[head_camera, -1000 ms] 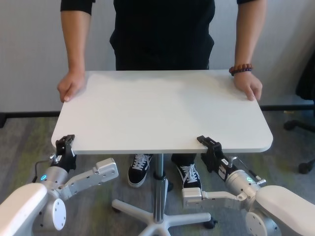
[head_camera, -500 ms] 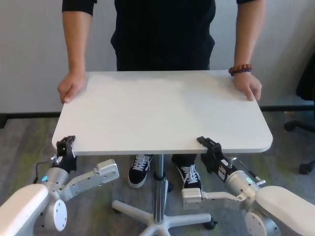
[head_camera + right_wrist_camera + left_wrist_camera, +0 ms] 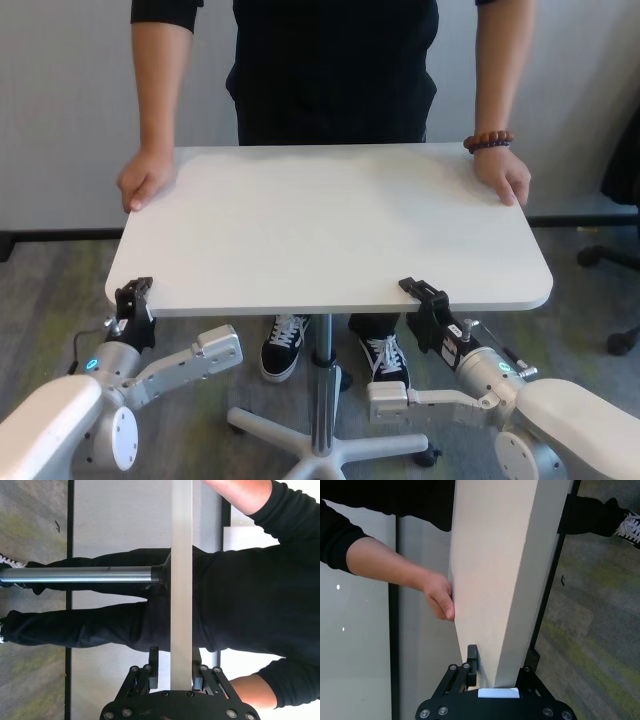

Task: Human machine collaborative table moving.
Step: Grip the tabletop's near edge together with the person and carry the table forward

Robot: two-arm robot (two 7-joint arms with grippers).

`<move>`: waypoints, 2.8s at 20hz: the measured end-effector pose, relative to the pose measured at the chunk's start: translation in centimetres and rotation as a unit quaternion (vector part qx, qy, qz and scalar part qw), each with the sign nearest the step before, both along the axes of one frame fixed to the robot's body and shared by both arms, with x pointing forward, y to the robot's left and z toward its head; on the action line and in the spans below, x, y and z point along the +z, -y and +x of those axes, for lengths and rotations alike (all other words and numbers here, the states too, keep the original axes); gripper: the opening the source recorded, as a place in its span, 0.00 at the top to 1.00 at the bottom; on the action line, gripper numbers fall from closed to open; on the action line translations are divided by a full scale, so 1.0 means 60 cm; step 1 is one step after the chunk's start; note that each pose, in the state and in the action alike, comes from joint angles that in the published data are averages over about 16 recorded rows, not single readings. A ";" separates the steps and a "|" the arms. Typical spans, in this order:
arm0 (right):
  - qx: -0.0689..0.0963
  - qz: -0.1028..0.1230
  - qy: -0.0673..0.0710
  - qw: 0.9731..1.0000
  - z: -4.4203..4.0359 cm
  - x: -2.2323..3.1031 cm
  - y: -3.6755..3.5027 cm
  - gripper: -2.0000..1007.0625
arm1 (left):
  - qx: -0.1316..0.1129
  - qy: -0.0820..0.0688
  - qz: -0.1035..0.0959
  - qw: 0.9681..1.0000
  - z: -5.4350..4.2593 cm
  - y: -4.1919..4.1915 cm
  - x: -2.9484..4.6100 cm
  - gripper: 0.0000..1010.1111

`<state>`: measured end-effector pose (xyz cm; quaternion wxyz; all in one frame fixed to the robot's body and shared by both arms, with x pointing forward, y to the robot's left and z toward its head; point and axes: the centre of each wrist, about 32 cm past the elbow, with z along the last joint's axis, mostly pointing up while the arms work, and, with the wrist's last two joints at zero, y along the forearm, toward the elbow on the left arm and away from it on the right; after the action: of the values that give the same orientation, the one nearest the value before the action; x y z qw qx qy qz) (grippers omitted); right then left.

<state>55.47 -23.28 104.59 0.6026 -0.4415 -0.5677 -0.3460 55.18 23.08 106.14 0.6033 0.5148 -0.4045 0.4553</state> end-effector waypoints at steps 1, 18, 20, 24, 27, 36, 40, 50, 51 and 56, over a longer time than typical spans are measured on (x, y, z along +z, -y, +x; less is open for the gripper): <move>0.000 0.000 0.000 1.000 0.000 -0.0002 0.000 0.64 | 0.000 0.000 0.000 1.000 0.000 0.000 0.000 0.89; -0.002 -0.001 0.000 1.000 0.000 -0.0005 -0.001 0.64 | 0.000 -0.001 0.000 1.000 0.000 0.000 0.000 0.89; -0.001 -0.001 0.000 1.000 0.000 -0.0005 -0.001 0.64 | 0.000 -0.001 0.000 1.000 0.000 -0.001 0.000 0.89; -0.001 -0.002 0.000 1.000 0.000 -0.0005 -0.001 0.64 | 0.000 -0.001 0.000 1.000 0.000 -0.001 0.000 0.89; -0.001 -0.002 0.000 1.000 0.000 -0.0005 -0.001 0.64 | 0.000 -0.001 -0.001 1.000 0.000 -0.001 0.000 0.89; -0.001 -0.003 0.000 1.000 0.000 -0.0005 0.000 0.64 | -0.001 -0.002 -0.001 1.000 0.000 -0.001 0.001 0.89; -0.002 -0.003 0.000 1.000 0.000 -0.0005 0.000 0.64 | -0.001 -0.002 -0.001 1.000 0.000 -0.001 0.001 0.89; -0.002 -0.003 0.000 1.000 0.000 -0.0006 0.000 0.64 | -0.001 -0.002 -0.001 1.000 0.000 -0.001 0.000 0.88; -0.002 -0.003 0.000 1.000 0.000 -0.0006 0.000 0.64 | -0.001 -0.003 -0.001 1.000 0.000 -0.001 0.000 0.88; -0.002 -0.003 0.000 1.000 0.000 -0.0006 0.000 0.64 | -0.001 -0.003 -0.001 1.000 0.000 -0.001 0.000 0.88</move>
<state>55.48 -23.28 104.55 0.6008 -0.4446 -0.5678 -0.3450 55.16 23.11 106.15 0.6053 0.5149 -0.4029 0.4540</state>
